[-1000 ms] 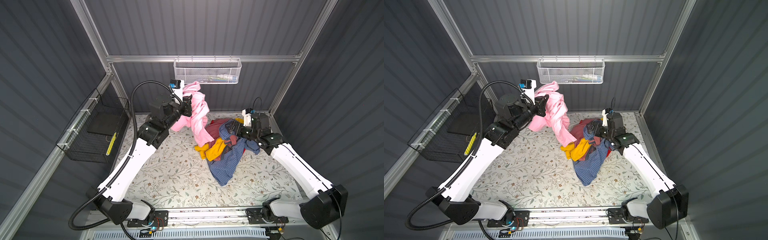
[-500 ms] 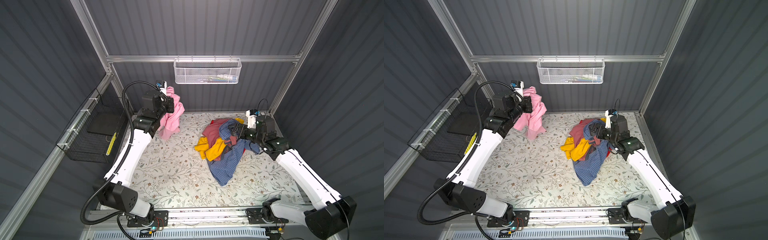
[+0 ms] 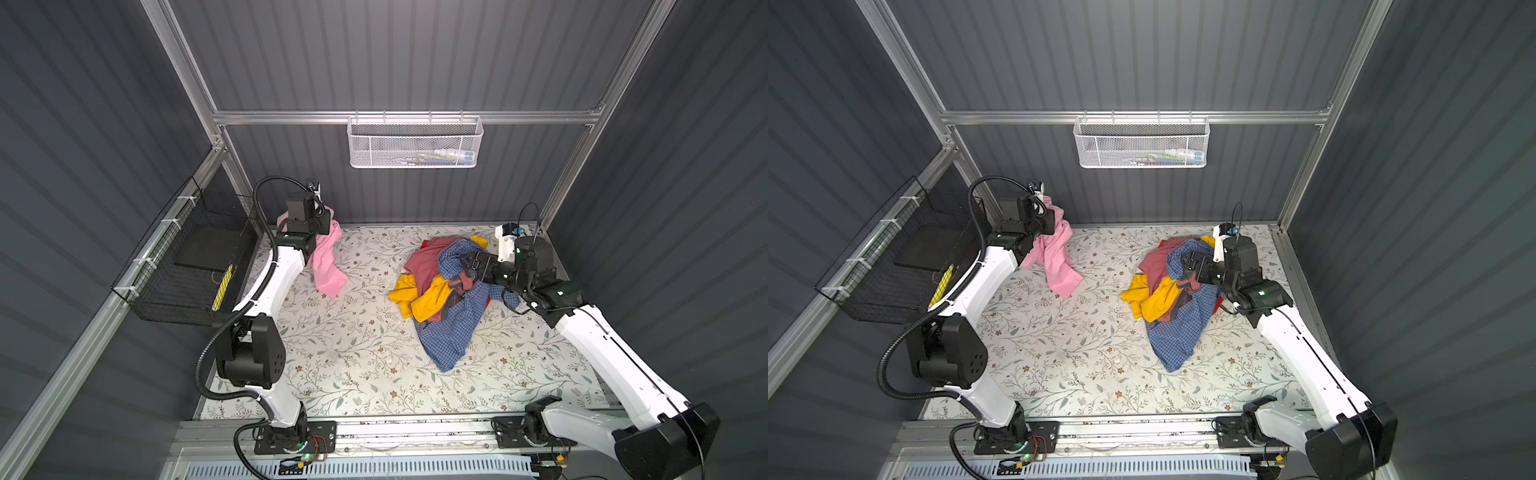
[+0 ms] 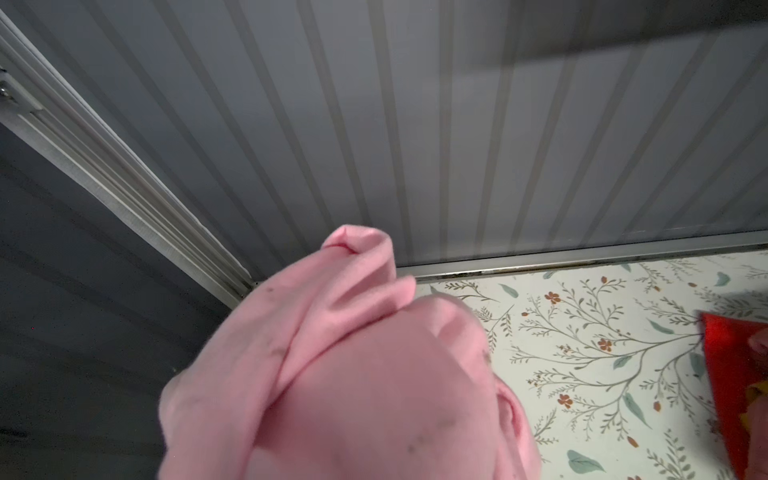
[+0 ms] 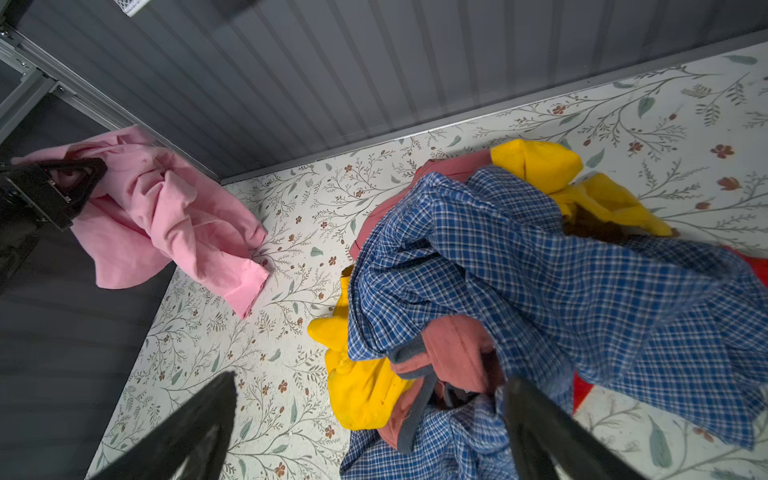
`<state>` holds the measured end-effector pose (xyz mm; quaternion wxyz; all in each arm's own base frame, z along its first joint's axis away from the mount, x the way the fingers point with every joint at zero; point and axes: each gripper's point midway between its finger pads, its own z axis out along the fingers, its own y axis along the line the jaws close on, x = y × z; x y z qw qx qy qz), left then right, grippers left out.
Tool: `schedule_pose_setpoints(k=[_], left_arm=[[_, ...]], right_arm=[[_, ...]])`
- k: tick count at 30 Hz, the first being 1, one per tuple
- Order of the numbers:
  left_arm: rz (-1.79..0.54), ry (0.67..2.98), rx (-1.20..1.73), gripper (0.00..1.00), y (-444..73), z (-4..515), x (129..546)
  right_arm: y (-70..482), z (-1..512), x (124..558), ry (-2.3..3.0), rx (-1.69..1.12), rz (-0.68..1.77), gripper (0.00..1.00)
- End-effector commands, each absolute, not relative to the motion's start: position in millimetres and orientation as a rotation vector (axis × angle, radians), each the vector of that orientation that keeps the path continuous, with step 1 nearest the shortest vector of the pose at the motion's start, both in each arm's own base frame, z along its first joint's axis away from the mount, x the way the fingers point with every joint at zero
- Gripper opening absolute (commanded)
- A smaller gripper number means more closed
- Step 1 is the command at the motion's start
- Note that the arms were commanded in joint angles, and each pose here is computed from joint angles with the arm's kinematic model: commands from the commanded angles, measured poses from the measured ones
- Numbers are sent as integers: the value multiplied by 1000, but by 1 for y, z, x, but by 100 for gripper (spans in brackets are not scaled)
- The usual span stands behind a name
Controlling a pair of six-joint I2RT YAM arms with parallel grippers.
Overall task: Pick out a specific cloth from the pile
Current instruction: 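Lower the pink shirt onto the clear table with the left gripper and release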
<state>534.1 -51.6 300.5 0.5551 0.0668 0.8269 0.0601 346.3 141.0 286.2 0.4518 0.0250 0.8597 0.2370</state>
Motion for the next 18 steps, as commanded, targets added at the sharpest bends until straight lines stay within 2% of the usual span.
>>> schedule_pose_setpoints(k=[1,9,18], left_arm=[[152,1872,150,0,-50,311,541],[171,2042,234,0,-75,215,514],[57,2173,193,0,-103,170,463]], right_arm=[[137,285,344,2122,50,543,99],[135,283,344,2122,49,528,99],[138,275,343,2146,51,545,99]])
